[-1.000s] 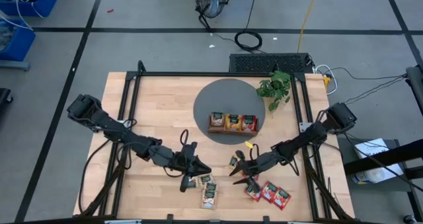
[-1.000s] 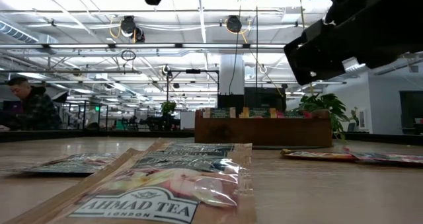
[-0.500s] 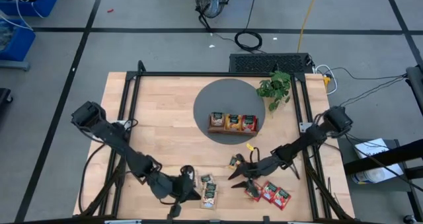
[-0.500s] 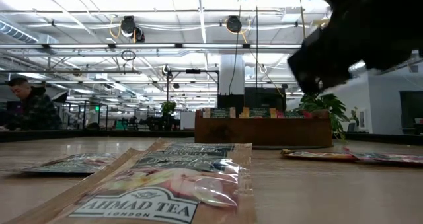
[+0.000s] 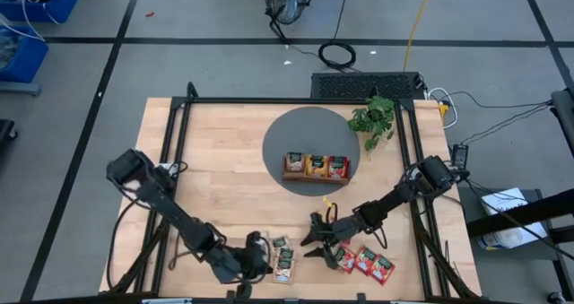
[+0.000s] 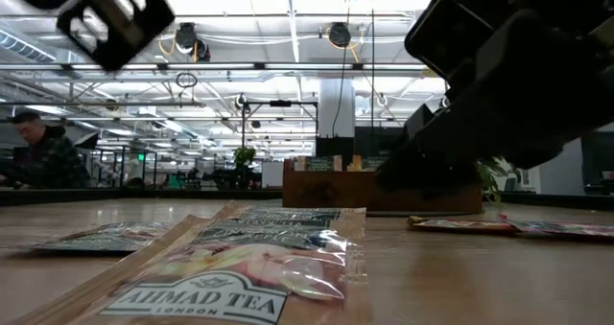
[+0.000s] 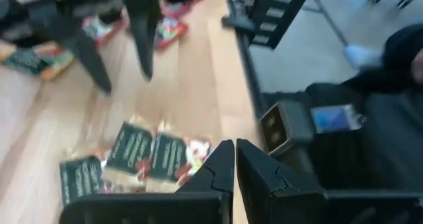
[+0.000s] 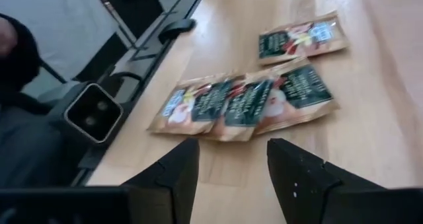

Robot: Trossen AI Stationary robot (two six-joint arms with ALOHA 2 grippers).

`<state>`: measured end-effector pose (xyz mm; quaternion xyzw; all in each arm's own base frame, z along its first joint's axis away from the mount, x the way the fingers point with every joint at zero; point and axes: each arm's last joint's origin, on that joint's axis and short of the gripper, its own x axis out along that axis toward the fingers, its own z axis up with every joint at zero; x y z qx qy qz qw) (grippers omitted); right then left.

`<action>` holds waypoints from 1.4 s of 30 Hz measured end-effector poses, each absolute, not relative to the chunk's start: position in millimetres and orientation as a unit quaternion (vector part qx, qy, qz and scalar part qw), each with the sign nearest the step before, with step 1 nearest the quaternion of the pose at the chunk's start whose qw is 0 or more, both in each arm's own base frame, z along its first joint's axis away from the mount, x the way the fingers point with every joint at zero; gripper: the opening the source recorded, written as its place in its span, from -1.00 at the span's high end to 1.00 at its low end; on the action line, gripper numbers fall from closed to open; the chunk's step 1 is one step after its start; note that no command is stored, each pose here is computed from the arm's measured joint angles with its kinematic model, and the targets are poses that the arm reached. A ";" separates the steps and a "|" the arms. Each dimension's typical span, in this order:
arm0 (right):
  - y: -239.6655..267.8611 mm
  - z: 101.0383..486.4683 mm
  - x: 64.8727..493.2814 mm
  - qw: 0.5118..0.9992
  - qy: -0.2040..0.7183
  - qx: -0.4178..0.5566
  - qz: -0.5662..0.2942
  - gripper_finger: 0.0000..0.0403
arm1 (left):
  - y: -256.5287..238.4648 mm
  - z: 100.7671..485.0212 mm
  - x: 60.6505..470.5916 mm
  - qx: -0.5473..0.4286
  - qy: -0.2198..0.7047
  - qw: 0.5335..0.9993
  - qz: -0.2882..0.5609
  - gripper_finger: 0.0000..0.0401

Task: Pick & Place Tea
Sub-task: Put the brown tea bag into the left section of the wooden organiser

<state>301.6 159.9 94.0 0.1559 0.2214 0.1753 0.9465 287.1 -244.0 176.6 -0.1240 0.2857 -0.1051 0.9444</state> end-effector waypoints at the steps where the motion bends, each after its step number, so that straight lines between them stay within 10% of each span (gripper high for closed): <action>1: 160.3 93.9 301.4 0.944 0.224 0.159 0.181 0.16 | -244.9 168.1 289.3 -0.120 0.293 0.943 -0.103 0.89; 42: 167.4 91.8 300.7 0.941 0.235 0.175 0.172 0.13 | -249.6 118.9 312.0 -0.148 0.305 0.934 -0.111 0.90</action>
